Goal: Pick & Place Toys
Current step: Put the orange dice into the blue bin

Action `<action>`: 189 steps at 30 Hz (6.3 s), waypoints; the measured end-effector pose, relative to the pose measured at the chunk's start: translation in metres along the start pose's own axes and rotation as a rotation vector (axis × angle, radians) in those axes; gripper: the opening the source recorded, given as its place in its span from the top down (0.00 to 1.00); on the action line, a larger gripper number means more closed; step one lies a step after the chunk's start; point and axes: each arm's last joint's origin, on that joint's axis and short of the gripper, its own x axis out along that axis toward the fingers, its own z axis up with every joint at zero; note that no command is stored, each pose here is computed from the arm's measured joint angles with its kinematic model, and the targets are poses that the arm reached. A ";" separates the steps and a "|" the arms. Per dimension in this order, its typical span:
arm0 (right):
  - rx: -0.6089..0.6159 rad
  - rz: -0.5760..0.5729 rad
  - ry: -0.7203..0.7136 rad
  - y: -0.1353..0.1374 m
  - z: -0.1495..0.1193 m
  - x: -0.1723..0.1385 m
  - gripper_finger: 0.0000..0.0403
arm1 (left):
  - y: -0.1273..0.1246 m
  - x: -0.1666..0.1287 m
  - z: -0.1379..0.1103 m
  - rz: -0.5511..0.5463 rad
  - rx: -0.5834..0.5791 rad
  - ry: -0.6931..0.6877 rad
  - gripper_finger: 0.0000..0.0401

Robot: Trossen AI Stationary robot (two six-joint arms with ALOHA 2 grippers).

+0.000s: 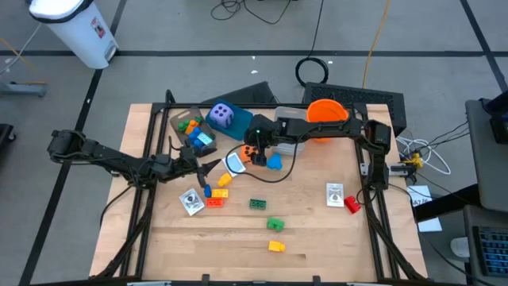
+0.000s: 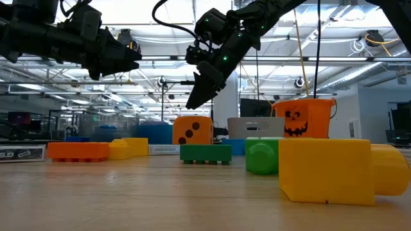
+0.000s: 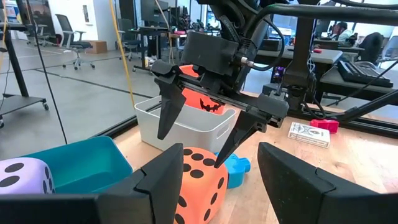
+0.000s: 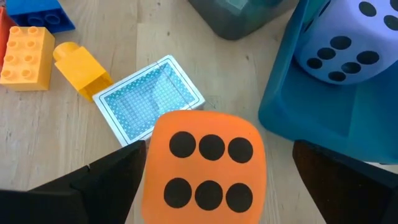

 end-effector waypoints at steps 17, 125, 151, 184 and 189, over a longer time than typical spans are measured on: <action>0.081 -0.013 0.048 -0.011 -0.005 -0.002 0.01 | 0.000 0.000 0.000 0.000 0.000 0.000 0.46; 0.084 0.092 0.363 -0.029 0.032 0.020 0.01 | 0.000 0.000 0.000 0.001 0.002 0.003 0.46; 0.132 0.137 0.359 -0.029 0.012 0.038 0.01 | 0.000 0.000 0.000 0.001 0.002 0.004 0.46; 0.145 0.234 0.417 -0.017 0.008 0.036 0.31 | 0.000 0.000 0.000 0.000 0.002 0.004 0.46; 0.114 0.239 0.409 -0.016 0.010 0.032 0.32 | 0.000 0.000 0.000 0.000 0.002 0.004 0.46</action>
